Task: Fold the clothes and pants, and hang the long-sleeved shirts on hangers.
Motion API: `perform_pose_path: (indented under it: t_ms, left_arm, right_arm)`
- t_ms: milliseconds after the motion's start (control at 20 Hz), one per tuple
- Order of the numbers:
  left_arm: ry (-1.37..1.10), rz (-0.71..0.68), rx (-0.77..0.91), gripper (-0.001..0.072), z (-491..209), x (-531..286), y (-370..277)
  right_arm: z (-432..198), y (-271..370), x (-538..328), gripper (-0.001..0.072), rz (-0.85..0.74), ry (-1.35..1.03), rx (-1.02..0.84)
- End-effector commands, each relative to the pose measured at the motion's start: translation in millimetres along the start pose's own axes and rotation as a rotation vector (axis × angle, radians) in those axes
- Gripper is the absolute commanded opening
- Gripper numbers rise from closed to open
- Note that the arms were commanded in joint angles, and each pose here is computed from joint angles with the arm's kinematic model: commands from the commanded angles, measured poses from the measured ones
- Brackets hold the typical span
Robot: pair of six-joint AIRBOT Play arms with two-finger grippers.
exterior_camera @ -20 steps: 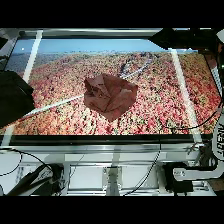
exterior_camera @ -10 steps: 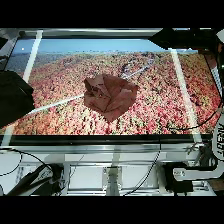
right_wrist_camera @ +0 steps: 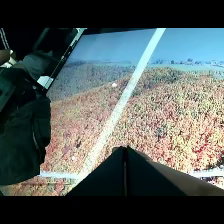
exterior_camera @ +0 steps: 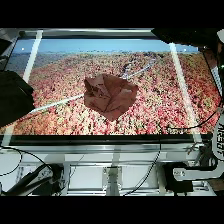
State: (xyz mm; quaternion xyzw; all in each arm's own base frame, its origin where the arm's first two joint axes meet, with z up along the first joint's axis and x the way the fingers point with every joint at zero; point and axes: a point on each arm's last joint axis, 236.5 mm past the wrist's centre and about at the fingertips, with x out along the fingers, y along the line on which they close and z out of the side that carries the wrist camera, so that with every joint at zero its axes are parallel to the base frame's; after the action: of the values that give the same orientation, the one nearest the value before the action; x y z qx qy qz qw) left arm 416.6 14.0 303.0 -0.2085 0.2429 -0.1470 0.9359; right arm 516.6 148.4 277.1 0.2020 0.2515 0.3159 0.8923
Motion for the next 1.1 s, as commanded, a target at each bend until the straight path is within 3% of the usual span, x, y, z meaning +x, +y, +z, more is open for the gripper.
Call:
perform_pose_path:
  t_ms: [0,200,450,700,900,1050]
  left_arm:
    - [0.15,-0.046,0.071,0.0013,-35,18,8]
    - [0.224,-0.057,0.009,0.0011,-77,55,23]
    - [0.415,-0.031,0.056,0.0011,-157,82,36]
    - [0.503,-0.068,0.044,0.0011,-219,112,19]
    - [0.622,-0.197,0.223,0.0012,-276,133,-19]
    - [0.565,-0.186,0.282,0.0013,-280,162,-29]
  right_arm:
    - [6,5,0,0.0011,0.019,-0.026,0.015]
    - [8,4,0,0.001,0.016,-0.033,0.015]
    - [7,3,0,0.0009,0.012,-0.029,0.015]
    - [-37,-22,11,0.0001,-0.039,0.104,0.124]
    - [-98,-41,28,0.0001,-0.015,0.223,0.278]
    - [-127,-55,37,0.0001,-0.001,0.241,0.394]
